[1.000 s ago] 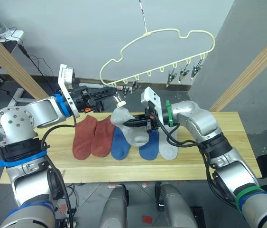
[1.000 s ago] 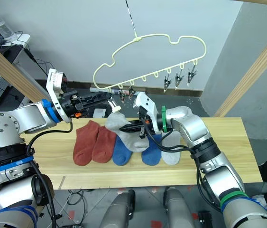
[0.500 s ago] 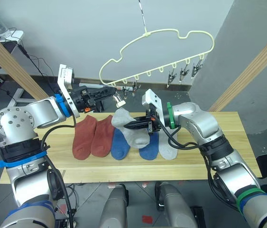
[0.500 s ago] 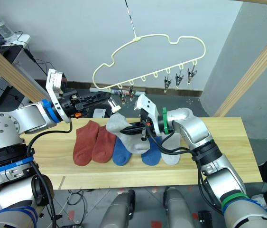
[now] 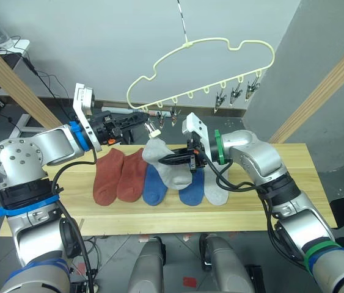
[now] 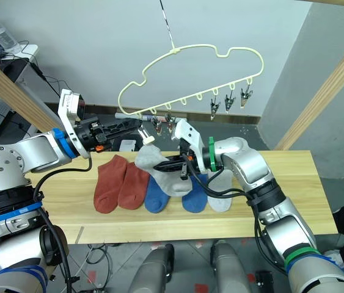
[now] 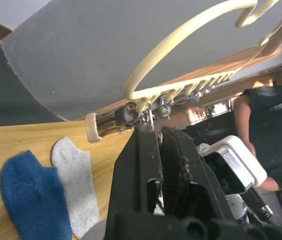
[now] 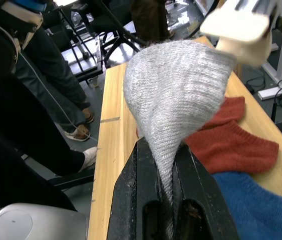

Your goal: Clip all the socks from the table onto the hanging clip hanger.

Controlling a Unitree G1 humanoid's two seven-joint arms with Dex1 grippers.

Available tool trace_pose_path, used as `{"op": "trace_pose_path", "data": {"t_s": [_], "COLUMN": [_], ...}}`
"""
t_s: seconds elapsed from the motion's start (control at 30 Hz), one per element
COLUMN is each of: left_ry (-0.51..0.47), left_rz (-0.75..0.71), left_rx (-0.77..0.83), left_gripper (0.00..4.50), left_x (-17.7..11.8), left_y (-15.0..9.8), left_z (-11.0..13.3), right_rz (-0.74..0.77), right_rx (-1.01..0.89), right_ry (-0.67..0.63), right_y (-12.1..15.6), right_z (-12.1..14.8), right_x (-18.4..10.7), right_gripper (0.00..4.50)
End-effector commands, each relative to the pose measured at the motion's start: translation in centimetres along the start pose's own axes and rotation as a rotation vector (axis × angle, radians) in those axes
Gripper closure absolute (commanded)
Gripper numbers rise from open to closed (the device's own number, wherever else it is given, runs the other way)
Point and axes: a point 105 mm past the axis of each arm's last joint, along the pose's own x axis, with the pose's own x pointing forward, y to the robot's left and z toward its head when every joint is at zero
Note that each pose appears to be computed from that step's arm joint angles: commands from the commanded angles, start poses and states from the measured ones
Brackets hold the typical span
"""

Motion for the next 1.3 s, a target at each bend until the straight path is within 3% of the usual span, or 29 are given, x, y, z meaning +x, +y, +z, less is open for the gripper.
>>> {"op": "trace_pose_path", "data": {"t_s": [0.03,0.53,0.8,0.83,1.03,1.07,1.17,1.2,1.3], "left_ry": [-0.032,-0.028,-0.037,-0.038,-0.038,-0.039,-0.024,-0.021,-0.006], "left_rz": [-0.051,-0.047,-0.073,-0.073,-0.038,-0.011,0.111,0.177,0.241], "left_rx": [0.051,0.127,0.134,0.134,0.163,0.188,0.311,0.391,0.543], "left_gripper": [4.5,4.5,2.08,1.61,0.19,0.01,0.01,0.0,0.0], "left_x": [-0.2,-0.1,-0.3,-0.3,-0.8,-1.1,-1.6,-1.8,-2.0], "left_y": [-1.5,-1.7,-1.8,-1.8,-1.7,-1.7,-1.2,-0.7,-0.5], "left_z": [1.0,0.9,0.9,0.9,1.0,1.0,0.9,0.8,0.4], "right_rz": [-0.03,-0.085,-0.09,-0.092,-0.133,-0.155,-0.21,-0.21,-0.201], "right_rx": [-0.053,-0.053,-0.053,-0.053,-0.045,-0.046,-0.043,-0.028,-0.009], "right_ry": [-0.047,-0.046,-0.042,-0.041,-0.041,-0.041,-0.05,-0.062,-0.076], "right_y": [-0.5,-1.6,-1.6,-1.7,-2.1,-2.3,-2.8,-2.8,-2.3], "right_z": [1.6,1.5,1.4,1.4,1.0,1.0,1.1,1.2,1.2], "right_x": [-0.3,-0.4,-0.4,-0.4,0.0,0.2,0.7,1.0,1.3], "right_gripper": [4.47,4.47,4.5,4.5,4.5,4.5,4.5,3.94,3.08]}}
